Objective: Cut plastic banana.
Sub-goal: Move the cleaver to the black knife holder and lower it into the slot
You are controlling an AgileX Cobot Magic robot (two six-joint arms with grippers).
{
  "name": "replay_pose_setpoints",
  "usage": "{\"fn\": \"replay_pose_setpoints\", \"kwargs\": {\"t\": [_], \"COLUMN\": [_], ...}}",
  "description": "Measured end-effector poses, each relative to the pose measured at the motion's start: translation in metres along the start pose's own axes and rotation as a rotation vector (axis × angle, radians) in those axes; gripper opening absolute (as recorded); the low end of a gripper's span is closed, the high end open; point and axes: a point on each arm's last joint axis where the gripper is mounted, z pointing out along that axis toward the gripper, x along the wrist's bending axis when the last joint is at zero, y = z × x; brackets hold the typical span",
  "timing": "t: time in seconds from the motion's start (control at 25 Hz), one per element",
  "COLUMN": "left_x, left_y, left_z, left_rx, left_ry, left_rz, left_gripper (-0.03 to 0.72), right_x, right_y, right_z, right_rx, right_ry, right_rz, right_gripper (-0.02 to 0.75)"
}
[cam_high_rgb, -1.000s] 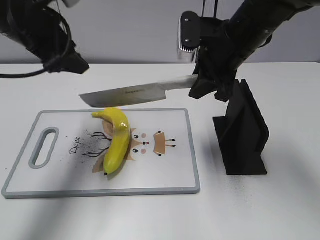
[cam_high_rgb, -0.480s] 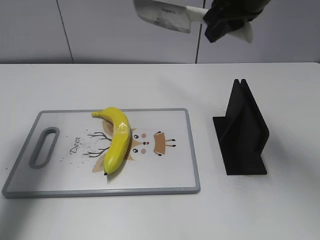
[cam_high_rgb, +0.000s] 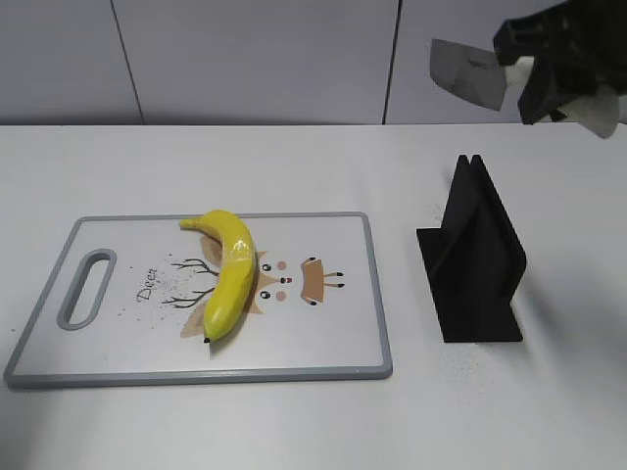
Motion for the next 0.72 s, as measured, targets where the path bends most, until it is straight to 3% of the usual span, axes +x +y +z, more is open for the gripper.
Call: {"fn": "replay_pose_setpoints", "kwargs": {"t": [0.24, 0.72], "left_x": [-0.011, -0.025], "left_y": [-0.067, -0.192], "left_z": [-0.014, -0.021], "left_rx": [-0.104, -0.528], "left_ry": [0.015, 0.111], "left_rz": [0.007, 0.048], "left_gripper": [0.592, 0.591], "right_x": [-0.009, -0.015], "right_y": [-0.03, -0.045], "right_z": [0.017, 0.036], "right_rx": [0.015, 0.015], "right_ry": [-0.013, -0.043], "right_rz": [0.067, 0.055], "right_gripper": [0.166, 0.166]}}
